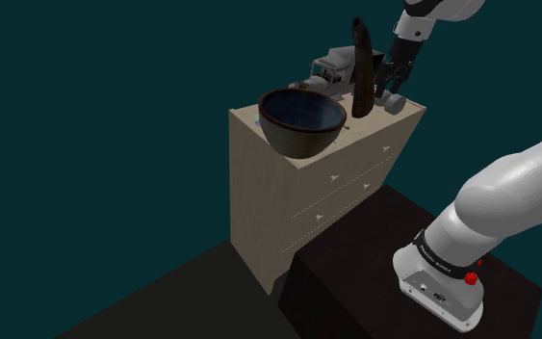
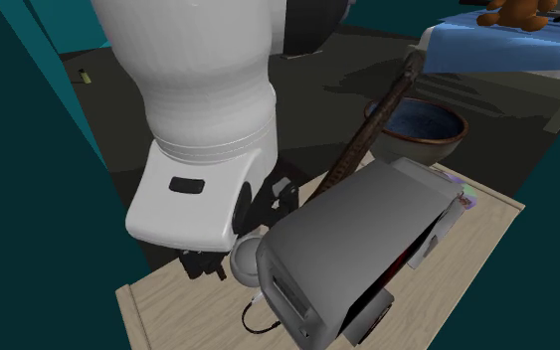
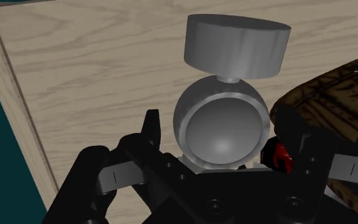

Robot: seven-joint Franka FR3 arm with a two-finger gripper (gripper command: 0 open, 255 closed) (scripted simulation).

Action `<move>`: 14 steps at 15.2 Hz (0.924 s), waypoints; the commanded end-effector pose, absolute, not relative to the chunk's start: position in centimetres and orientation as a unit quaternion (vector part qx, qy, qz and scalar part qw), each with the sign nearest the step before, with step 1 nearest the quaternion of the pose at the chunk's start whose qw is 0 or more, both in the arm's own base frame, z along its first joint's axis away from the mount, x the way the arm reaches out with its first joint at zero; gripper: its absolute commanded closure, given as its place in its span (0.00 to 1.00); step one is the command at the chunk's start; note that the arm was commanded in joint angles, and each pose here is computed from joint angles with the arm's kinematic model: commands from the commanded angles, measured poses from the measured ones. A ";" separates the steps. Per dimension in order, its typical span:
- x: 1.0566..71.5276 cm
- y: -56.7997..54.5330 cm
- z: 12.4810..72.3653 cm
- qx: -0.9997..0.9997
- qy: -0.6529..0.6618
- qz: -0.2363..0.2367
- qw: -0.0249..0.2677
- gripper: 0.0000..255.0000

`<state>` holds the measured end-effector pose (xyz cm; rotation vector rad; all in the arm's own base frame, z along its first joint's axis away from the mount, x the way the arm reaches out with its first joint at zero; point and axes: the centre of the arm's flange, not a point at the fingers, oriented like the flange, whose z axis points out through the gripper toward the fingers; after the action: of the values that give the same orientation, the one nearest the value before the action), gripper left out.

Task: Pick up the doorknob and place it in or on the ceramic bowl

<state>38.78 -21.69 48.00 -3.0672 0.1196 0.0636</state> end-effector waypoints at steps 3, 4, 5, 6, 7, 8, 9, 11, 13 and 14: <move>38.9 -21.3 47.4 -0.998 0.037 0.028 0.037 1.00; 38.9 -21.3 47.5 -0.998 0.037 0.028 0.037 1.00; 38.9 -21.3 47.5 -0.998 0.037 0.028 0.037 1.00; 38.9 -21.3 47.4 -0.998 0.037 0.028 0.037 1.00; 38.8 -21.4 47.4 -0.998 0.037 0.028 0.037 1.00; 38.9 -21.4 47.4 -0.998 0.037 0.028 0.037 1.00; 38.9 -21.3 47.4 -0.998 0.037 0.028 0.037 1.00; 38.9 -21.3 48.4 -0.998 0.037 0.028 0.037 1.00; 38.9 -21.3 49.5 -0.998 0.037 0.028 0.037 1.00; 38.9 -21.3 50.0 -0.998 0.037 0.028 0.037 1.00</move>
<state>38.92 -21.29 49.49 -3.0636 0.1130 0.0847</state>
